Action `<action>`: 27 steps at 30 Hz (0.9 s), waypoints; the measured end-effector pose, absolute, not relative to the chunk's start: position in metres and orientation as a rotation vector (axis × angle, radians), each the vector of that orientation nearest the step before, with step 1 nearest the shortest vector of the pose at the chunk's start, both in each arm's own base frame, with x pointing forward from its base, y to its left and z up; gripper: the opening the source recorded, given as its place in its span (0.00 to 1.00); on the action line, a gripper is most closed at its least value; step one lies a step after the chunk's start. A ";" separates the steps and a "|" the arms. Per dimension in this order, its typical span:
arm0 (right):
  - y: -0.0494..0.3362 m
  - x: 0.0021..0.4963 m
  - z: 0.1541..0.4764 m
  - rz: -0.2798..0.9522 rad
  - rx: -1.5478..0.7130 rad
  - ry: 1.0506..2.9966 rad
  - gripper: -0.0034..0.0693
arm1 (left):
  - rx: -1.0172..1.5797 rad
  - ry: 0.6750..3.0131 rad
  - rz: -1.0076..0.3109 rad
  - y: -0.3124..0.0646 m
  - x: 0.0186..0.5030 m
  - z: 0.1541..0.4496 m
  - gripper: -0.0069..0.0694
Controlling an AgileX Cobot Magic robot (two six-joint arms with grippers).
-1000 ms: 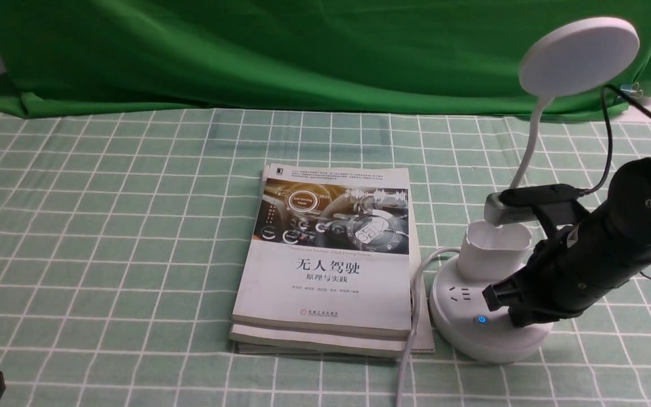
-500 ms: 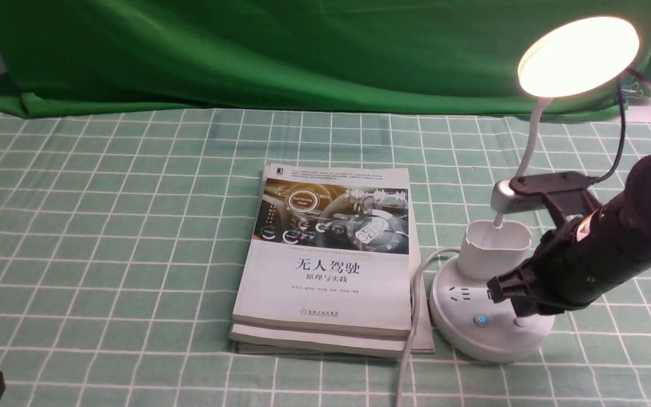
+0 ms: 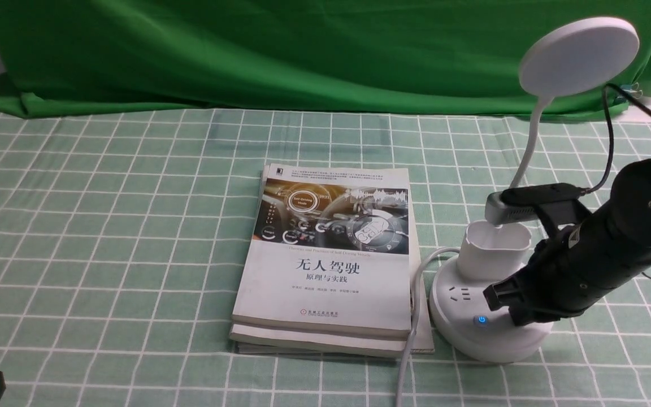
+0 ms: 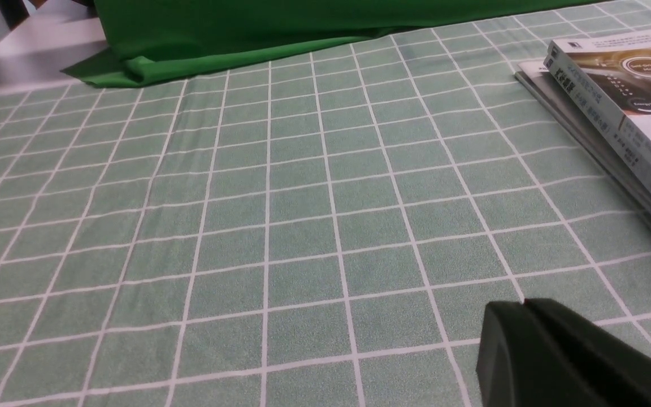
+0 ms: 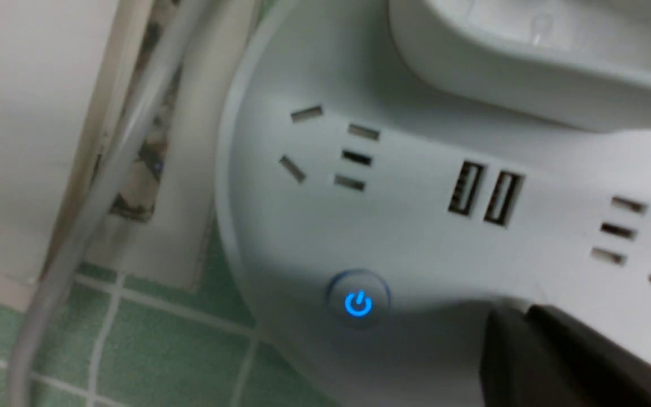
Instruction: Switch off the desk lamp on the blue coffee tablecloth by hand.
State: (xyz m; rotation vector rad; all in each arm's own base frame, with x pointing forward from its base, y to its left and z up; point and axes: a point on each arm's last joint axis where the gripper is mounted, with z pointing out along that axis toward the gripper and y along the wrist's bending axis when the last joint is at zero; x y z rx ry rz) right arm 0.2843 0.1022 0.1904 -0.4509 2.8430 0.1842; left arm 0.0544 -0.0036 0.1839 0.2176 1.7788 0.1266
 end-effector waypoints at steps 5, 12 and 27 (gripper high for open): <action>0.098 0.273 0.226 0.205 -0.441 2.732 0.10 | 0.218 1.779 0.127 -0.004 0.054 0.184 0.09; 0.085 0.231 0.257 0.230 -0.406 2.626 0.10 | 0.218 1.779 0.127 -0.004 0.054 0.184 0.09; 0.054 0.138 0.255 0.293 -0.266 2.483 0.11 | 0.218 1.779 0.127 -0.004 0.054 0.184 0.09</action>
